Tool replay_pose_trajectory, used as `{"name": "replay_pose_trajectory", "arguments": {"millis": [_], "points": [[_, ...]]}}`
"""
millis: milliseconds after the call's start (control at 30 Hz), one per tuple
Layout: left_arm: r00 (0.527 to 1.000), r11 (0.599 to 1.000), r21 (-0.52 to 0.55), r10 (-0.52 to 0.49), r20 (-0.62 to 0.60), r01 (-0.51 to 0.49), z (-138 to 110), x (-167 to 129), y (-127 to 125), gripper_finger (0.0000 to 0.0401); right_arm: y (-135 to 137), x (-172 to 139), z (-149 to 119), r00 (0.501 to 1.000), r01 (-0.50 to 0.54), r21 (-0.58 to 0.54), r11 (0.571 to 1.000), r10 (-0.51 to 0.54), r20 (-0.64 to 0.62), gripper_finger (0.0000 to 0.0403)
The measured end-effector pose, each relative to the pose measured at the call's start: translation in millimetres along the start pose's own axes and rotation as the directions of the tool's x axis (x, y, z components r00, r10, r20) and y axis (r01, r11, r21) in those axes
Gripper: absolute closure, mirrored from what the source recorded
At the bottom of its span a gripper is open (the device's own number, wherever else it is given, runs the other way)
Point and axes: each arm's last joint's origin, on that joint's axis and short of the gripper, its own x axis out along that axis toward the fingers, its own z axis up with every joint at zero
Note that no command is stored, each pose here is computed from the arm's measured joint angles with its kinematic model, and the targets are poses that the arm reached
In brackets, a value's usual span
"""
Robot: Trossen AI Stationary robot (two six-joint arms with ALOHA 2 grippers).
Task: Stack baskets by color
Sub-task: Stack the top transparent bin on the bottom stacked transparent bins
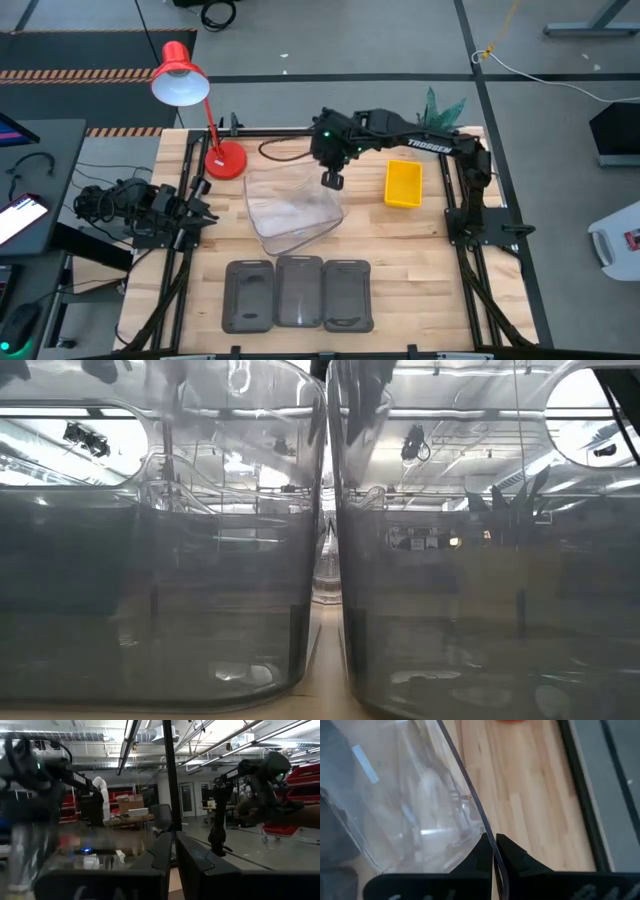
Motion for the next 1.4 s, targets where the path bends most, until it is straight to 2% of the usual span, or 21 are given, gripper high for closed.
{"name": "replay_pose_trajectory", "arguments": {"millis": [333,567,933,1400], "points": [[1.000,0.999,0.033,0.002,0.015,-0.003,1.4,0.0,0.1,0.0373,1.5,34.7,-22.9,0.992,-0.012,-0.010,1.000,0.011,-0.129,0.0394],[1.000,1.000,0.030,0.002,0.015,-0.003,1.5,0.0,0.1,0.0368,2.3,35.4,-27.5,0.985,-0.049,-0.092,0.995,0.033,-0.169,0.0394],[1.000,1.000,0.030,0.002,0.016,-0.003,1.6,0.0,0.2,0.0371,3.9,34.7,-31.6,0.976,-0.066,-0.093,0.993,0.045,-0.212,0.0393],[1.000,1.000,0.030,0.001,0.011,-0.002,1.0,0.0,0.1,0.0372,3.2,34.8,-29.8,0.980,-0.045,0.018,0.999,0.048,-0.191,0.0296]]}}
